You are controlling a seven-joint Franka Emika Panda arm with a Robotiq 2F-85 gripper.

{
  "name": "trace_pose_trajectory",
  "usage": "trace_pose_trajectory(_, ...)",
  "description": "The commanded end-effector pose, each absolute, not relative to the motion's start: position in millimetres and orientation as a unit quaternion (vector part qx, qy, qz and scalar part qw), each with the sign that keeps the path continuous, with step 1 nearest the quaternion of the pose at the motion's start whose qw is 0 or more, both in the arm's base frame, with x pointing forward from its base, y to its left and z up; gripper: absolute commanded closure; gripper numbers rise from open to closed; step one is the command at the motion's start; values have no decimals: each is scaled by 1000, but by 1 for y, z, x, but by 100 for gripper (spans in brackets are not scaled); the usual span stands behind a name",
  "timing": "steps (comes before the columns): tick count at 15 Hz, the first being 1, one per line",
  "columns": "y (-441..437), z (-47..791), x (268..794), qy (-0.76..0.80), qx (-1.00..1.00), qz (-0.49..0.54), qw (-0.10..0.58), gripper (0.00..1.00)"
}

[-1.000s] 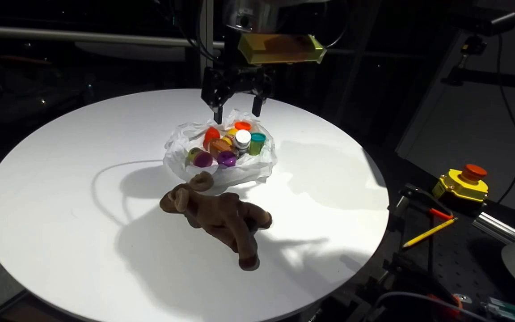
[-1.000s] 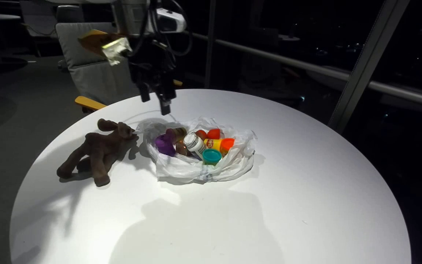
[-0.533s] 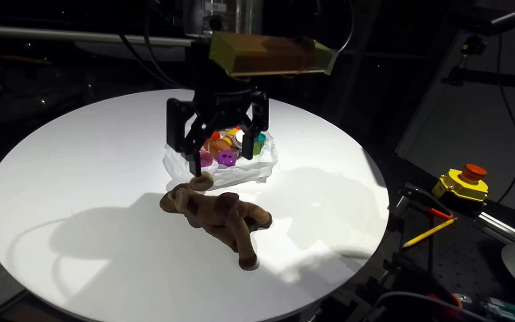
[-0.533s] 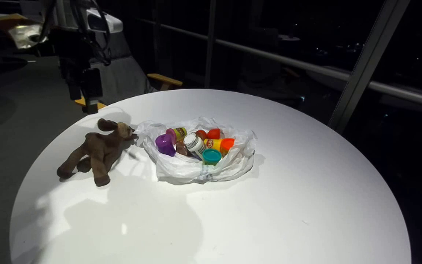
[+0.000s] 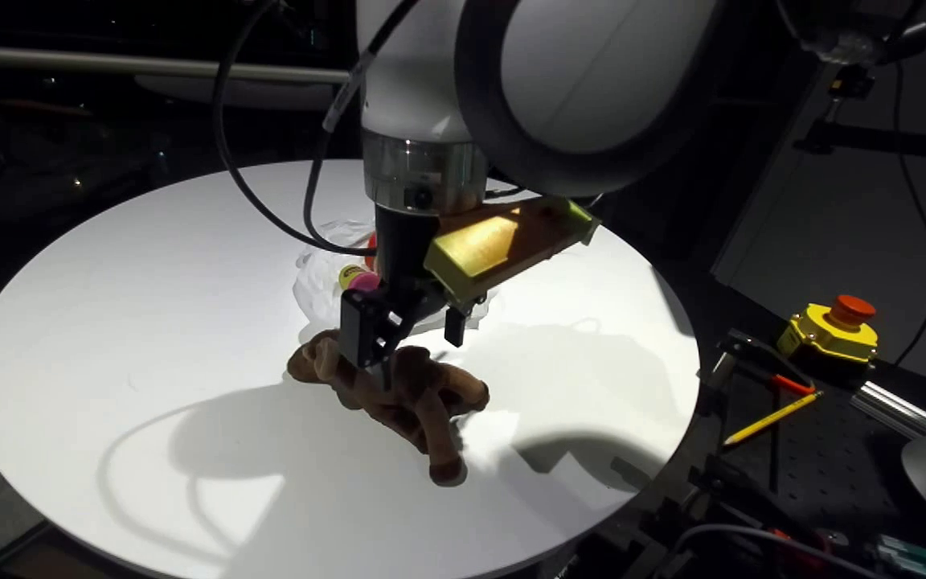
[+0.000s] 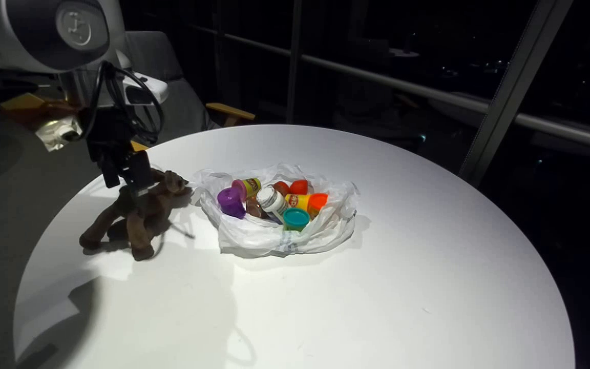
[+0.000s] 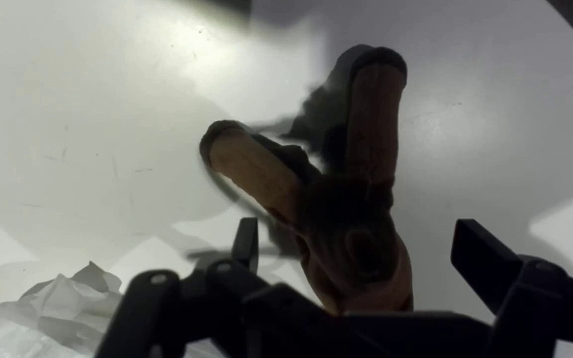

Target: Put all the contents in the white plastic bag

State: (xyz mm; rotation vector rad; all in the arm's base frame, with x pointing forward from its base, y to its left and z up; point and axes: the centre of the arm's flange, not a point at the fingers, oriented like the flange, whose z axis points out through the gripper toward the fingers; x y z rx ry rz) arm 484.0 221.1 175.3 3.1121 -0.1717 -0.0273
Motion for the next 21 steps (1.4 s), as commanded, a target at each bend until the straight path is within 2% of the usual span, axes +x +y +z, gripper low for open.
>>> trace_pose_trajectory(1,215,163,483,-38,999,21,25,0)
trace_pose_trajectory(6,210,156,482,-20,999,34,19,0)
trace_pose_trajectory(7,209,147,487,-19,999,24,16,25)
trace_pose_trajectory(8,208,146,487,-17,1000,16,15,27)
trace_pose_trajectory(9,208,145,487,-16,1000,11,12,33)
trace_pose_trajectory(13,202,152,489,-26,1000,5,-9,67)
trace_pose_trajectory(16,192,167,495,-40,999,10,-27,88)
trace_pose_trajectory(18,181,189,498,-43,998,25,-34,90)
trace_pose_trajectory(20,171,224,500,-44,997,46,-51,87)
trace_pose_trajectory(21,164,246,503,-46,995,59,-67,91)
